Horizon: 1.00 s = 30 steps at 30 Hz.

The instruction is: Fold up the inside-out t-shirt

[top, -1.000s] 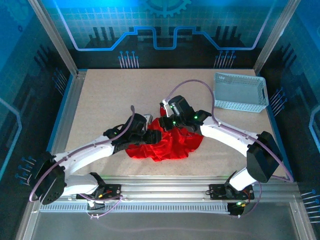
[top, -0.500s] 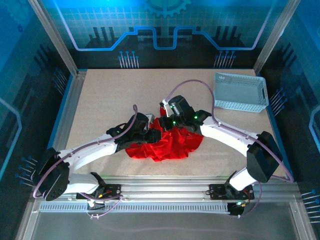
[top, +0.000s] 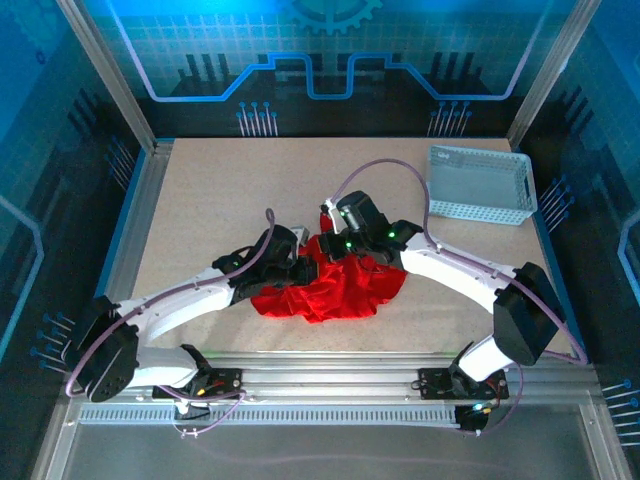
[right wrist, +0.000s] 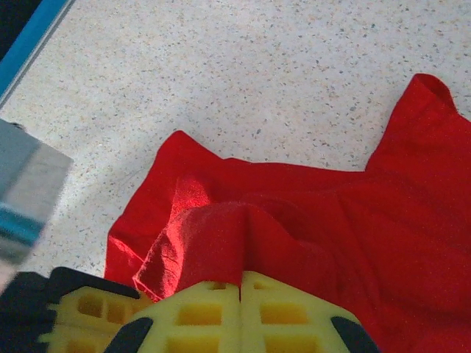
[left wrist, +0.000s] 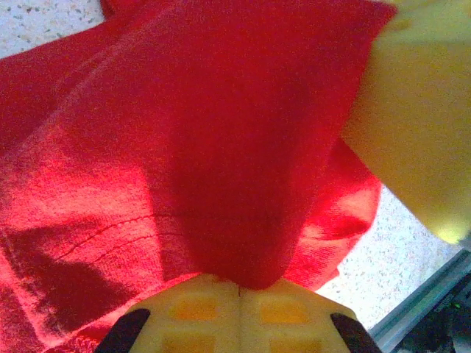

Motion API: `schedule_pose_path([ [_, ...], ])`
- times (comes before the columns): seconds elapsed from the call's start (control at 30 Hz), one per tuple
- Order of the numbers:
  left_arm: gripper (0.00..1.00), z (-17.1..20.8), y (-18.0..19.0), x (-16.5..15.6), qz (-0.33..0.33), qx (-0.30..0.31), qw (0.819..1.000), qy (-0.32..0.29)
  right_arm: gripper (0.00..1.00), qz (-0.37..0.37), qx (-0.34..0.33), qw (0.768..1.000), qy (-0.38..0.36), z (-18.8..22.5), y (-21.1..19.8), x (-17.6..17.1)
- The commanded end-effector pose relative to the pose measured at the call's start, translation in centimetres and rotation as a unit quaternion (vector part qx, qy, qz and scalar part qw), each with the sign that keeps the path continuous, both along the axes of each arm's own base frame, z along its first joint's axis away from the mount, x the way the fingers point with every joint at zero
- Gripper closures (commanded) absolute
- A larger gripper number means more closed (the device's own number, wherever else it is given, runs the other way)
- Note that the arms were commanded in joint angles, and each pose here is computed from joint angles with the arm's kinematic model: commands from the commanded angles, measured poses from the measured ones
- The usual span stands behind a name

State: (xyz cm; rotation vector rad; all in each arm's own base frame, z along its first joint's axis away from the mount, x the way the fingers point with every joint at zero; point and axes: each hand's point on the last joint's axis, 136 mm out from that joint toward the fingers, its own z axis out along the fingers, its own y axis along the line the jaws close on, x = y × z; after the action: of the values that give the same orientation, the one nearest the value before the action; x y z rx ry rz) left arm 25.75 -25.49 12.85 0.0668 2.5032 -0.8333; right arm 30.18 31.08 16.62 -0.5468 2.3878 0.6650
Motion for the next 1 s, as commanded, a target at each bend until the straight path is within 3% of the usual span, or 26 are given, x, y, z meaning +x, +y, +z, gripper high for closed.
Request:
schedule_pose_path([
  [0.0, 1.00, 3.3, -0.6, -0.4, -0.013, -0.043, 0.998, -0.051, 1.00, -0.031, -0.014, 0.999, 0.010, 0.0, -0.7, 1.6],
  [0.2, 1.00, 5.8, 0.4, -1.4, -0.023, -0.067, 0.992, -0.109, 1.00, -0.055, -0.029, 0.996, 0.059, -1.0, -0.1, 4.7],
  [0.37, 1.00, 5.8, 1.8, -1.3, -0.004, -0.046, 0.992, -0.121, 0.73, -0.050, -0.035, 0.996, 0.059, -0.7, 0.6, 5.5],
  [0.47, 1.00, 5.1, 2.8, -0.9, 0.012, -0.041, 0.992, -0.115, 0.54, -0.050, -0.034, 0.998, 0.034, 0.8, -0.8, 4.7],
  [0.53, 1.00, 4.4, 3.7, -0.6, 0.029, -0.039, 0.993, -0.106, 0.46, -0.055, -0.037, 0.997, 0.025, 1.4, -2.4, 3.9],
  [0.73, 1.00, 1.1, 6.9, -0.1, 0.081, -0.043, 0.994, -0.061, 0.43, -0.103, -0.050, 0.992, 0.059, -1.4, -7.7, 1.2],
  [0.97, 1.00, -2.6, 8.5, -1.3, 0.107, -0.033, 0.993, -0.028, 0.50, -0.174, -0.017, 0.975, 0.140, -6.1, -10.8, -0.4],
])
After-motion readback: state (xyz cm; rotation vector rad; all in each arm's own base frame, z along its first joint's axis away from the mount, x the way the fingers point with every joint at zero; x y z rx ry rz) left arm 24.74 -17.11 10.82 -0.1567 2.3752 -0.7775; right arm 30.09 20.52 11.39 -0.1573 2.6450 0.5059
